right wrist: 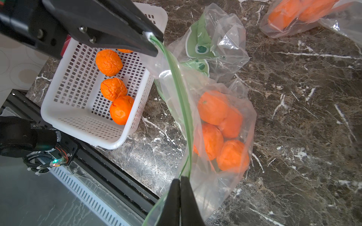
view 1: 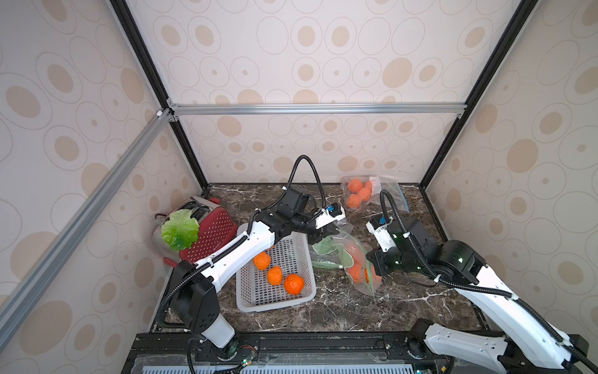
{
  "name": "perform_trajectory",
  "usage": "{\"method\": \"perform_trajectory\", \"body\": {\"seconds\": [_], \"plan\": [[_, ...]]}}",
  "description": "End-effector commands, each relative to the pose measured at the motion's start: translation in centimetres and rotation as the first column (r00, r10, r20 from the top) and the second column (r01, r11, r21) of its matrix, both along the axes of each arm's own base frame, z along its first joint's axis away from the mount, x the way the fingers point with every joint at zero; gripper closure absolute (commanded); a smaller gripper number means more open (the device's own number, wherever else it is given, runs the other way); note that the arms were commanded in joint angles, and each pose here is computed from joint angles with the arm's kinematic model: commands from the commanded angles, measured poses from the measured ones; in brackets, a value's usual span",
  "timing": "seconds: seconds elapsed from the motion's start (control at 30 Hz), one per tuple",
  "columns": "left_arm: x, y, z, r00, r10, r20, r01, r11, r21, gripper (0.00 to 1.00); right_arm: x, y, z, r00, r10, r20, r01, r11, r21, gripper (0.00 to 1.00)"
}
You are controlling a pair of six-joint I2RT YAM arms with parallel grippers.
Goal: Open the zip-top bag and take out the orange
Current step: Open the zipper of the food storage bag at the center of the board.
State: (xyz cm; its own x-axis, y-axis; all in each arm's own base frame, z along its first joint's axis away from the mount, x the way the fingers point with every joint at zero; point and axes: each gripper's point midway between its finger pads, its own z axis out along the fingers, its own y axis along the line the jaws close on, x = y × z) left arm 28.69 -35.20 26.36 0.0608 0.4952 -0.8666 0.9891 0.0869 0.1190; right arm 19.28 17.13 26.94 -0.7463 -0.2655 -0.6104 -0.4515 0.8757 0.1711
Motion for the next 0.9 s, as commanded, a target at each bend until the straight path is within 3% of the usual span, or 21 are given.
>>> {"method": "perform_trajectory", "body": {"seconds": [0.0,0.43,0.63,0.77,0.87], "plan": [[-0.4,0.0,2.0,0.999,-0.02,0.044,0.021,0.999,-0.028,0.97,-0.1,-0.8,-1.7,1.0,-0.008,-0.03,0.005,0.996,-0.088,0.94],[-1.6,-0.4,3.3,0.999,-0.053,0.006,0.053,0.993,-0.105,0.94,1.4,1.1,-2.8,0.996,0.08,-0.026,-0.082,0.988,-0.132,0.93],[-0.6,0.1,3.5,0.998,0.054,-0.03,-0.057,0.99,-0.129,0.95,1.7,0.5,-1.7,0.999,0.006,0.043,-0.003,0.998,-0.057,0.61],[-1.0,0.2,3.4,0.995,0.076,-0.064,-0.085,0.985,-0.148,0.94,1.6,-0.5,-2.3,0.997,-0.044,0.06,0.048,0.997,-0.058,0.53],[-1.7,0.3,2.9,0.995,0.074,-0.071,-0.083,0.986,-0.144,0.94,1.6,-1.1,-2.3,0.996,-0.069,0.056,0.073,0.995,-0.074,0.52]]}}
